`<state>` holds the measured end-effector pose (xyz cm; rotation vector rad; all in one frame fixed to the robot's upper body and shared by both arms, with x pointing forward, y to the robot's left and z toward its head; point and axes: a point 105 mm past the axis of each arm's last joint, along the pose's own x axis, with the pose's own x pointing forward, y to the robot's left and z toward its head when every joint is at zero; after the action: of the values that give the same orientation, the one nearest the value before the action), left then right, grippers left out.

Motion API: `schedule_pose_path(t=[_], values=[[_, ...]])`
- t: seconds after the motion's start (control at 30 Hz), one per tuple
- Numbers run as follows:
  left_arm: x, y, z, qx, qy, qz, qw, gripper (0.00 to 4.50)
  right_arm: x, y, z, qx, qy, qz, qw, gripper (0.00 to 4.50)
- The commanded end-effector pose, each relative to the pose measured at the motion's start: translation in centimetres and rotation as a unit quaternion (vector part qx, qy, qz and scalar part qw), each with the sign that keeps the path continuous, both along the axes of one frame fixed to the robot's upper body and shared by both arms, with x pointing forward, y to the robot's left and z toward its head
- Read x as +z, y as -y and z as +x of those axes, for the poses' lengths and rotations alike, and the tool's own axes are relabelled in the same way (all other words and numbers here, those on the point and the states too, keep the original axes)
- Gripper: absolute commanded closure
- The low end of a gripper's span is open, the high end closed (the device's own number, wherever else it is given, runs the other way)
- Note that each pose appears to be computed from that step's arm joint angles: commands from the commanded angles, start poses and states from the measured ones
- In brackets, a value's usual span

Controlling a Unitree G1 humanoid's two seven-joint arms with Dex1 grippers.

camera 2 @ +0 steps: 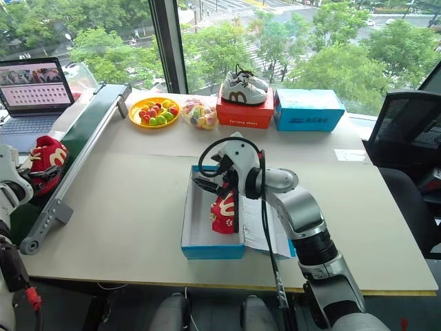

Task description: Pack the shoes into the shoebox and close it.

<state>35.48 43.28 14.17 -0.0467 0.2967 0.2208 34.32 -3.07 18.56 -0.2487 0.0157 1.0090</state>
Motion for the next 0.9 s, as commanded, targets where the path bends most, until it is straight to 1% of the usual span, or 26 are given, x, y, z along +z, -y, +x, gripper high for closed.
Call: schedule_pose_path(t=[0.03, 0.1, 0.17, 0.23, 0.3, 0.33, 0.37, 0.4, 0.43, 0.5, 0.57, 0.63, 0.77, 0.83, 0.9], values=[[-1.4, 0.7, 0.0, -0.007, -0.015, -0.025, 1.000, 2.54, 1.4, 0.0, -0.3, 0.002, 0.027, 0.002, 1.000, 0.00], [-0.3, 0.9, 0.5, -0.012, 0.008, -0.025, 1.000, 3.17, 1.4, 0.0, -0.2, 0.001, 0.028, 0.000, 1.000, 0.00], [1.6, 1.4, 1.3, -0.021, 0.048, -0.021, 0.998, 3.63, 1.4, 0.1, -0.1, -0.001, 0.029, -0.003, 1.000, 0.00], [4.6, 2.8, 2.5, -0.053, 0.102, -0.007, 0.993, 4.09, 1.4, 0.2, -0.1, -0.002, 0.030, -0.002, 1.000, 0.00], [7.1, 4.6, 3.4, -0.085, 0.148, -0.017, 0.985, 4.25, 1.6, 0.2, 0.0, -0.004, 0.028, 0.006, 1.000, 0.00], [7.9, 5.3, 3.6, -0.097, 0.162, -0.023, 0.982, 4.25, 1.7, 0.2, 0.1, -0.005, 0.026, 0.011, 1.000, 0.00], [9.0, 7.2, 4.1, -0.132, 0.180, -0.038, 0.974, 4.25, 2.3, 0.3, 0.2, -0.006, 0.014, 0.039, 0.999, 0.00], [9.8, 9.9, 4.4, -0.186, 0.194, -0.058, 0.961, 4.25, 2.9, 0.3, 0.3, -0.007, -0.004, 0.076, 0.997, 0.00], [10.1, 12.2, 4.4, -0.227, 0.199, -0.069, 0.951, 4.25, 3.2, 0.4, 0.5, -0.007, -0.026, 0.109, 0.994, 0.00], [9.6, 18.7, 4.0, -0.336, 0.187, -0.079, 0.920, 4.25, 3.6, 0.7, 1.0, -0.018, -0.077, 0.178, 0.981, 0.00], [9.2, 22.5, 3.1, -0.392, 0.178, -0.088, 0.898, 4.25, 4.2, 0.8, 1.4, -0.022, -0.119, 0.235, 0.964, 0.00], [9.2, 25.3, 2.3, -0.427, 0.176, -0.106, 0.880, 4.25, 4.7, 1.2, 1.6, -0.024, -0.164, 0.285, 0.944, 0.00], [8.9, 30.8, 1.3, -0.492, 0.172, -0.138, 0.842, 4.25, 4.2, 1.7, 1.7, -0.025, -0.244, 0.331, 0.911, 0.00], [8.7, 32.3, 1.0, -0.508, 0.168, -0.143, 0.832, 4.25, 4.4, 2.1, 1.6, -0.024, -0.260, 0.349, 0.900, 0.00], [8.8, 33.3, 0.7, -0.521, 0.167, -0.145, 0.825, 4.25, 4.6, 2.4, 1.5, -0.025, -0.267, 0.357, 0.895, 0.00]])
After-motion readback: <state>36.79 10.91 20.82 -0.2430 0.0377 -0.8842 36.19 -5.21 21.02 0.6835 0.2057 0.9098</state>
